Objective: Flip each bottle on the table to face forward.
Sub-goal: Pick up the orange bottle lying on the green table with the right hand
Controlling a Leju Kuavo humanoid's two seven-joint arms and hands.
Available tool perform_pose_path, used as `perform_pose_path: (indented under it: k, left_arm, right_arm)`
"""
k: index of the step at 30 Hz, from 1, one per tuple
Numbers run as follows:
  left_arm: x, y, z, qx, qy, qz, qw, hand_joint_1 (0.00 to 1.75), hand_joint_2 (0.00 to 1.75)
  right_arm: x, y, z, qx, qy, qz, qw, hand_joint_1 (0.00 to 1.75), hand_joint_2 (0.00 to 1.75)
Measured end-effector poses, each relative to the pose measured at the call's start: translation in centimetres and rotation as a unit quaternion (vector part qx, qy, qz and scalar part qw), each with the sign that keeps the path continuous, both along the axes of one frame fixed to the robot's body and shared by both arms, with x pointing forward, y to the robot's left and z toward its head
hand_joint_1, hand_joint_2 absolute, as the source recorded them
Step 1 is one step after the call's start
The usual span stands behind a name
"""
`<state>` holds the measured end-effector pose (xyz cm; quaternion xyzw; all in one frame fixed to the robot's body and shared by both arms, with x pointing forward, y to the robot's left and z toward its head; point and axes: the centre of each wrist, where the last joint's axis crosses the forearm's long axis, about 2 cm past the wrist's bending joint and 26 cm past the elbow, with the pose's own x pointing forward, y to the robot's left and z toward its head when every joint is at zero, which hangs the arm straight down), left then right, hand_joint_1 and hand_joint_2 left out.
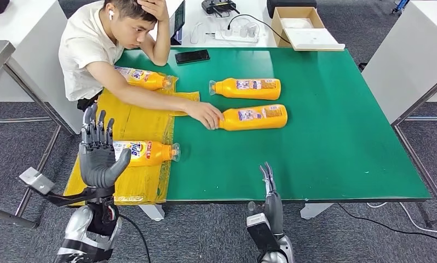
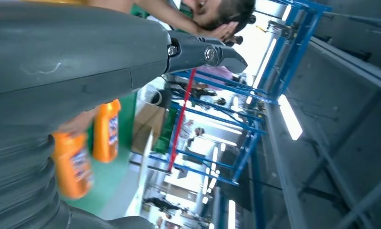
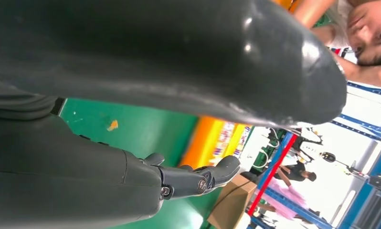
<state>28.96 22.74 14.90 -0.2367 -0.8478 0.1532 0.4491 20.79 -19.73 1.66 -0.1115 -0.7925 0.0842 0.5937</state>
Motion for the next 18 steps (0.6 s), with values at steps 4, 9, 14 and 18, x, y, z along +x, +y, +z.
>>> perform_pose_path:
  k: [4, 9, 14, 18]
  left_arm:
    - [-1.6, 0.3, 0.2, -0.012, -0.012, -0.003, 1.0, 0.0, 1.75]
    - [-3.6, 0.0, -0.4, 0.003, -0.01, 0.016, 1.0, 0.0, 1.75]
    - [-4.5, -0.6, -1.0, 0.059, 0.004, 0.075, 0.995, 0.0, 1.75]
    - [-4.9, -0.9, -1.1, 0.064, 0.009, 0.087, 0.994, 0.0, 1.75]
  right_arm:
    - [0.0, -0.4, 0.1, -0.015, -0.008, 0.005, 1.0, 0.0, 1.75]
    - [0.4, -2.0, 0.1, -0.116, -0.017, 0.014, 0.993, 0.0, 1.75]
    - [2.6, -5.2, 0.4, -0.28, 0.014, -0.005, 0.96, 0.0, 1.75]
    - [4.4, -8.0, 0.8, -0.366, 0.039, -0.025, 0.929, 0.0, 1.75]
